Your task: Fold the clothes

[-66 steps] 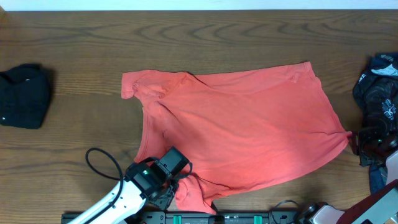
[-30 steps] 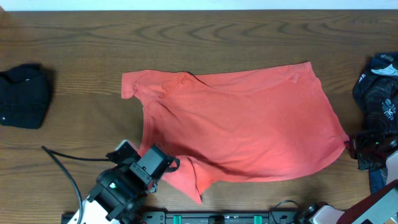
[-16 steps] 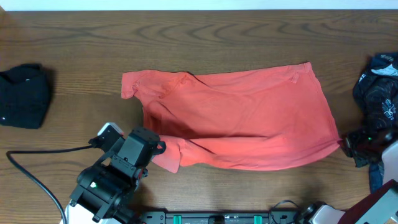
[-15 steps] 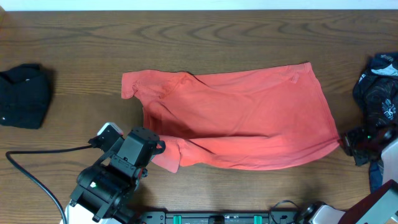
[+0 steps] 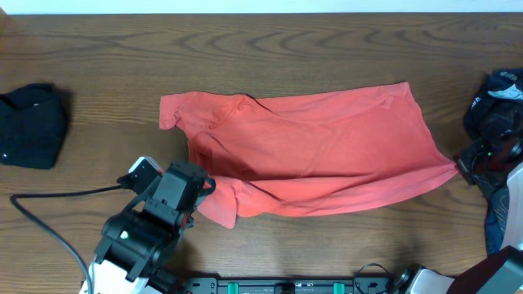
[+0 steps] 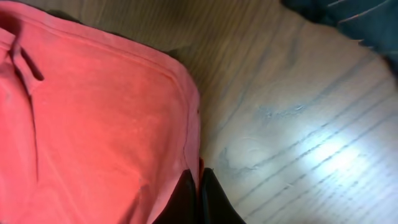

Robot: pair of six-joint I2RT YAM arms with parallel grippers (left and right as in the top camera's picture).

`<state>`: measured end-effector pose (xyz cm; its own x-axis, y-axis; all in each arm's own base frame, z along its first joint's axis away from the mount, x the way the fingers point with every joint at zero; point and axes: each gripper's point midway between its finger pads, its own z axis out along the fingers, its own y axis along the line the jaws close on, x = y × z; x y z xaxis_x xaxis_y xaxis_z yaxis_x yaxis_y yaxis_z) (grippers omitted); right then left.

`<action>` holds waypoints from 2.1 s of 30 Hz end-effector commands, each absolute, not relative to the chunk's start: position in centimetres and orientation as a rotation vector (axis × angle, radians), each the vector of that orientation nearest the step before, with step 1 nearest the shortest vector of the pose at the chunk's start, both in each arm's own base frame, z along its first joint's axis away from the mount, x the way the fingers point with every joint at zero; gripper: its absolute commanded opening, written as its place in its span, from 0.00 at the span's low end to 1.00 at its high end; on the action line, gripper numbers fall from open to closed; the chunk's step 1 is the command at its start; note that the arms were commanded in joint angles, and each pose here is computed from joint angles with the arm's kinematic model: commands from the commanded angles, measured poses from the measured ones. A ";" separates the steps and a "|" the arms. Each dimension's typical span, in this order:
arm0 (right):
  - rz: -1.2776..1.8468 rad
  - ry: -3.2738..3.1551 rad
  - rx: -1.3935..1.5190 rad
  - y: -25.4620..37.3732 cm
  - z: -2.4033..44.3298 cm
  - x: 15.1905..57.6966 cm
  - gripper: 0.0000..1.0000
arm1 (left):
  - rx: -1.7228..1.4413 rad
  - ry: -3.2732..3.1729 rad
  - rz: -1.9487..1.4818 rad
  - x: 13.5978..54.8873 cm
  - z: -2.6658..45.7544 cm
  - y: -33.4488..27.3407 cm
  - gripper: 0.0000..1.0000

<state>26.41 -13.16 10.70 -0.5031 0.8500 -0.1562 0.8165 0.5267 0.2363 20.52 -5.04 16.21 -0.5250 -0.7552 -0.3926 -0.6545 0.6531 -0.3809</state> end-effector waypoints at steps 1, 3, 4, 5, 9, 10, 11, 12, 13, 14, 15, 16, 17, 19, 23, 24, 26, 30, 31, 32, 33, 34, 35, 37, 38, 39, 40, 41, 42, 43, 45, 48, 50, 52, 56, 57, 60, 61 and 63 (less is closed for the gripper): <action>0.087 2.529 1.355 -13.8 11.4 26.6 0.01 | -1.126 2.355 -0.244 21.4 16.0 -5.0 0.06; 0.080 2.534 1.351 -13.7 11.4 26.6 0.01 | -1.145 2.355 -0.239 22.1 15.6 -4.9 0.06; 0.078 2.537 1.348 -13.7 11.4 26.6 0.01 | -1.159 2.350 -0.234 22.4 15.5 -4.8 0.06; 0.079 2.538 1.346 -13.7 11.4 26.7 0.01 | -1.174 2.345 -0.227 22.7 15.3 -4.6 0.06; 0.078 2.522 1.336 -13.9 11.6 27.1 0.01 | -1.177 2.328 -0.211 23.7 15.2 -4.0 0.06; 0.078 2.515 1.323 -14.0 11.8 27.4 0.01 | -1.188 2.317 -0.212 23.8 15.3 -3.7 0.06; 0.078 2.507 1.305 -14.0 12.0 27.7 0.01 | -1.199 2.306 -0.214 24.0 15.4 -3.5 0.06; 0.078 2.499 1.293 -14.1 12.2 28.0 0.01 | -1.205 2.298 -0.216 24.1 15.4 -3.4 0.06; 0.078 2.492 1.271 -14.1 12.5 28.5 0.01 | -1.215 2.289 -0.216 24.1 15.5 -3.2 0.06; 0.085 2.490 1.239 -14.0 12.7 28.9 0.01 | -1.224 2.282 -0.215 24.2 15.6 -3.0 0.06; 0.091 2.485 1.213 -13.9 12.9 29.4 0.02 | -1.234 2.275 -0.212 24.2 15.6 -2.8 0.06; 0.095 2.484 1.184 -13.7 13.0 29.8 0.01 | -1.240 2.271 -0.210 24.2 15.6 -2.6 0.06; 0.097 2.482 1.157 -13.4 13.1 30.3 0.01 | -1.243 2.268 -0.207 24.3 15.6 -2.5 0.06; 0.106 2.490 1.107 -12.6 13.1 31.3 0.01 | -1.235 2.261 -0.204 24.6 15.7 -2.2 0.06; 0.125 2.538 1.032 -10.7 12.1 32.6 0.02 | -1.248 2.253 -0.197 24.8 15.6 -1.9 0.06; 0.129 2.557 1.014 -10.2 11.7 32.8 0.02 | -1.247 2.257 -0.192 24.9 15.5 -1.9 0.06; 0.139 2.592 0.973 -9.0 10.9 33.6 0.02 | -1.243 2.264 -0.185 25.2 15.2 -1.9 0.06; 0.152 2.613 0.949 -7.9 10.1 34.7 0.02 | -1.237 2.276 -0.173 26.0 14.6 -2.1 0.06; 0.152 2.609 0.956 -7.8 10.1 34.9 0.02 | -1.237 2.277 -0.171 26.2 14.4 -2.2 0.06; 0.153 2.606 0.964 -7.9 10.1 35.1 0.01 | -1.237 2.276 -0.167 26.5 14.3 -2.2 0.07; 0.155 2.602 0.972 -8.0 10.2 35.4 0.01 | -1.232 2.276 -0.162 26.8 14.1 -2.2 0.06; 0.156 2.601 0.976 -8.0 10.2 35.7 0.02 | -1.222 2.281 -0.157 27.3 13.9 -2.3 0.06; 0.155 2.602 0.979 -8.1 10.1 35.8 0.02 | -1.226 2.280 -0.154 27.6 13.7 -2.3 0.06; 0.157 2.602 0.999 -8.2 9.9 36.1 0.01 | -1.241 2.280 -0.142 28.2 13.0 -2.1 0.07; 0.154 2.600 1.011 -8.3 9.8 36.2 0.01 | -1.250 2.281 -0.135 28.4 12.7 -2.0 0.06; 0.155 2.603 1.016 -8.3 9.6 36.4 0.01 | -1.262 2.280 -0.126 28.7 12.4 -1.8 0.06; 0.154 2.607 1.017 -8.3 9.4 36.6 0.01 | -1.274 2.279 -0.118 28.9 12.1 -1.6 0.06; 0.148 2.613 1.019 -8.5 9.2 36.8 0.01 | -1.287 2.278 -0.114 29.1 11.8 -1.3 0.06; 0.144 2.619 1.024 -8.5 9.1 36.8 0.01 | -1.296 2.278 -0.108 29.2 11.6 -1.2 0.06; 0.139 2.625 1.027 -8.6 8.9 37.0 0.01 | -1.306 2.277 -0.103 29.3 11.4 -0.9 0.06; 0.127 2.636 1.043 -8.9 8.7 36.9 0.01 | -1.306 2.280 -0.087 29.3 11.3 -0.4 0.06; 0.124 2.622 1.083 -9.7 8.7 36.8 0.01 | -1.294 2.289 -0.063 29.0 11.4 0.3 0.06; 0.129 2.607 1.112 -10.4 8.8 36.6 0.01 | -1.293 2.289 -0.053 28.9 11.5 0.7 0.06; 0.126 2.598 1.142 -11.2 8.9 36.3 0.01 | -1.287 2.291 -0.045 28.9 11.5 1.1 0.06; 0.118 2.594 1.186 -12.1 8.8 35.6 0.01 | -1.288 2.290 -0.042 28.9 11.5 1.2 0.06; 0.117 2.592 1.190 -12.2 8.8 35.6 0.01 | -1.288 2.290 -0.041 28.9 11.5 1.2 0.06; 0.117 2.585 1.192 -12.4 8.8 35.7 0.01 | -1.279 2.289 -0.030 28.9 11.6 1.4 0.06; 0.117 2.583 1.191 -12.4 8.8 35.7 0.01 | -1.275 2.290 -0.029 28.9 11.6 1.4 0.06; 0.121 2.579 1.189 -12.4 8.9 35.8 0.01 | -1.274 2.287 -0.027 29.0 11.6 1.4 0.06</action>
